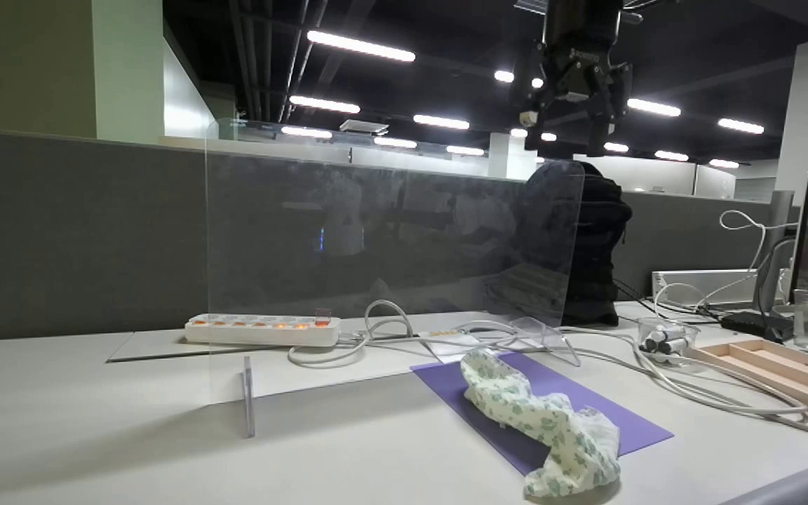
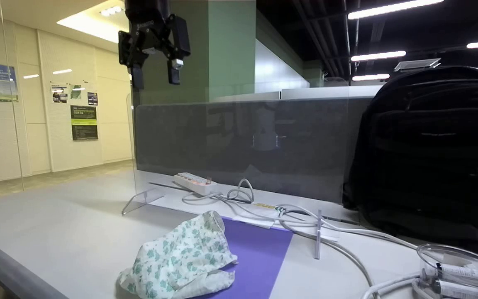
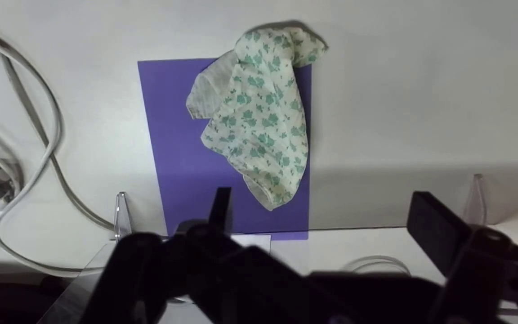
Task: Hang the cloth on the screen
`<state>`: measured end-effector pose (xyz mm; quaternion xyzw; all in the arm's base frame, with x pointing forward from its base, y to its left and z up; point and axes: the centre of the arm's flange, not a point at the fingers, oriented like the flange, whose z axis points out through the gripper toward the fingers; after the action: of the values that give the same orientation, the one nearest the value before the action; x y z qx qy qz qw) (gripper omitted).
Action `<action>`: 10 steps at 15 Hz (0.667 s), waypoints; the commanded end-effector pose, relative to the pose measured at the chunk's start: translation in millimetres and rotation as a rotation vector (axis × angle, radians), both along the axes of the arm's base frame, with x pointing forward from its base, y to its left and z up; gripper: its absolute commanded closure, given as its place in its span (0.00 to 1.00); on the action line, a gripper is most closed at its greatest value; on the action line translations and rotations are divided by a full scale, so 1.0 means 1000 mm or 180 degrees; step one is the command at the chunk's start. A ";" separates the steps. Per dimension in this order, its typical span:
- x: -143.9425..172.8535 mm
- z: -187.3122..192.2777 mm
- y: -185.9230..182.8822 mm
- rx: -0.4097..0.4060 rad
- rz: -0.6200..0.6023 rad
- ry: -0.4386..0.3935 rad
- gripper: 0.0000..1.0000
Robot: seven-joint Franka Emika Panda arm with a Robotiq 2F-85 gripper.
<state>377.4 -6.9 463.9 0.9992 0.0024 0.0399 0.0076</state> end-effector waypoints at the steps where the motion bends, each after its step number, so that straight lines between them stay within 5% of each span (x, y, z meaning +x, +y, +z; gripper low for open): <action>1: 0.009 -0.038 -0.003 -0.0116 -0.0105 -0.0180 0.00; 10: 0.027 -0.154 -0.017 -0.0090 -0.0247 -0.0244 0.00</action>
<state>393.4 -23.3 335.3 0.9974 -0.0170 0.0669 0.0203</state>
